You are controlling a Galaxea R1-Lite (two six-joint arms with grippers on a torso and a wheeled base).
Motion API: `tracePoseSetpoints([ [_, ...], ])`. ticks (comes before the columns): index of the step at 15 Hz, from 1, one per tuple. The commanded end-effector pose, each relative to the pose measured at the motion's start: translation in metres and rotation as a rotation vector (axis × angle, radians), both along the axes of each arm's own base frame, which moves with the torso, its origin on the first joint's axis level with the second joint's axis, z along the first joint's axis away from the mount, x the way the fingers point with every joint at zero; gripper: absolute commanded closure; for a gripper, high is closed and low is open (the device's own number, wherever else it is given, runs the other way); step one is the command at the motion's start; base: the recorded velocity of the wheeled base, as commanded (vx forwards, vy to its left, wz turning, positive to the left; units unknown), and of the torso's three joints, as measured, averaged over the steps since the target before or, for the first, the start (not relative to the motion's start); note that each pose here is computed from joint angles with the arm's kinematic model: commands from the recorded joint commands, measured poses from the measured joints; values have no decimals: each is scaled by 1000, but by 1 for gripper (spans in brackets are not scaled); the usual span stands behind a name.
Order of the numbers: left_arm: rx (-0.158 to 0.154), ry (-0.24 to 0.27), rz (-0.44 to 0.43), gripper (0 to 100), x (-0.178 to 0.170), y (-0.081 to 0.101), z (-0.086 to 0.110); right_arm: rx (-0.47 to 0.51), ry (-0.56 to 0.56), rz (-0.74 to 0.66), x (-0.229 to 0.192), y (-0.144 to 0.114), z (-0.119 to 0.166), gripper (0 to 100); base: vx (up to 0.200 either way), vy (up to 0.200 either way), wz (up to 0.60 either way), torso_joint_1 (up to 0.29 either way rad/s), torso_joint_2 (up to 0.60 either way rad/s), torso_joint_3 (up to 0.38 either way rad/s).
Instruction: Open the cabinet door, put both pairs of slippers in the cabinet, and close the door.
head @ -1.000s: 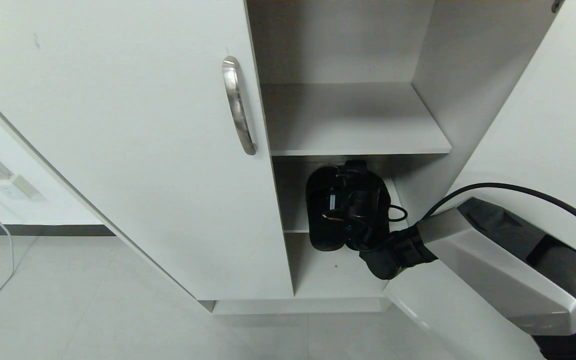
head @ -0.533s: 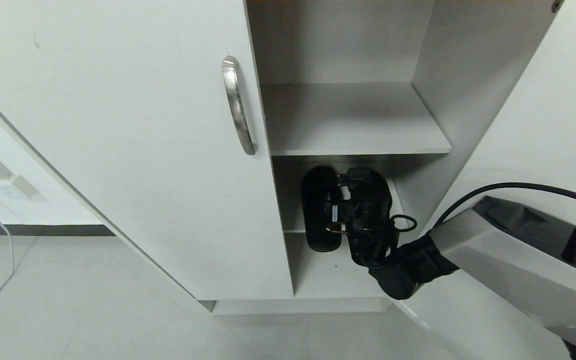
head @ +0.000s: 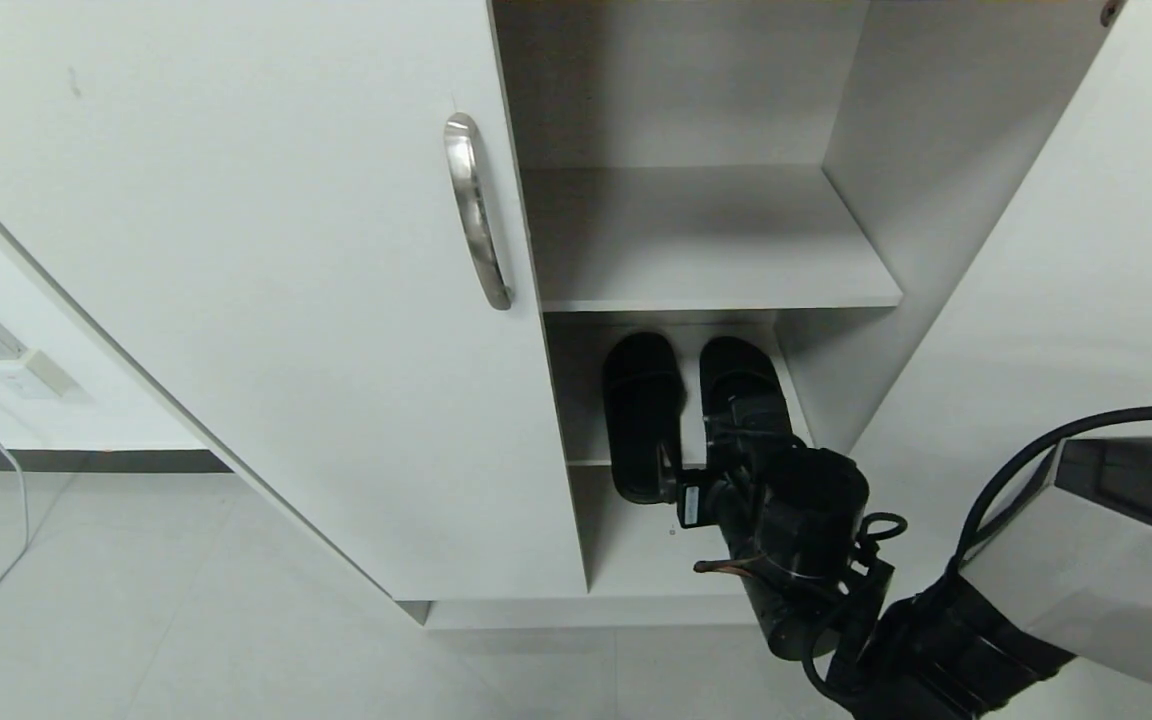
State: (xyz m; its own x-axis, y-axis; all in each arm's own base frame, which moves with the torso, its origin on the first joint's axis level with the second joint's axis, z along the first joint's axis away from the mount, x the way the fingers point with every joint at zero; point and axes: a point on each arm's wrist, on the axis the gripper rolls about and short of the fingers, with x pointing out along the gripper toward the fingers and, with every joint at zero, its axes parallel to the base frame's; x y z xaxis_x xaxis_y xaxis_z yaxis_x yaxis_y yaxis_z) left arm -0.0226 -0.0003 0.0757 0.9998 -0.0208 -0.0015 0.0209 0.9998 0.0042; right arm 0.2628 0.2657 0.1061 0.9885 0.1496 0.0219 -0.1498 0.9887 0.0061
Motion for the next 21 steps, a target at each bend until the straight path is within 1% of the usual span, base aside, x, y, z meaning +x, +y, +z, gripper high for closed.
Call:
tracePoseSetpoints([
  [1, 0, 0, -1, 100, 0, 0, 0, -3, 2, 15, -10, -3, 4, 0, -200, 0, 0, 2, 7, 2],
  [5, 0, 0, -1, 100, 0, 0, 0, -11, 9, 15, -11, -4, 1, 0, -200, 0, 0, 4, 4, 2],
  [18, 2, 0, -2, 100, 0, 0, 0, -7, 5, 18, -16, -6, -1, 0, 0, 0, 0, 0, 0, 0],
  [21, 2, 0, -2, 100, 0, 0, 0, -6, 4, 24, -17, -5, 0, 0, 0, 0, 0, 7, 1, 149],
])
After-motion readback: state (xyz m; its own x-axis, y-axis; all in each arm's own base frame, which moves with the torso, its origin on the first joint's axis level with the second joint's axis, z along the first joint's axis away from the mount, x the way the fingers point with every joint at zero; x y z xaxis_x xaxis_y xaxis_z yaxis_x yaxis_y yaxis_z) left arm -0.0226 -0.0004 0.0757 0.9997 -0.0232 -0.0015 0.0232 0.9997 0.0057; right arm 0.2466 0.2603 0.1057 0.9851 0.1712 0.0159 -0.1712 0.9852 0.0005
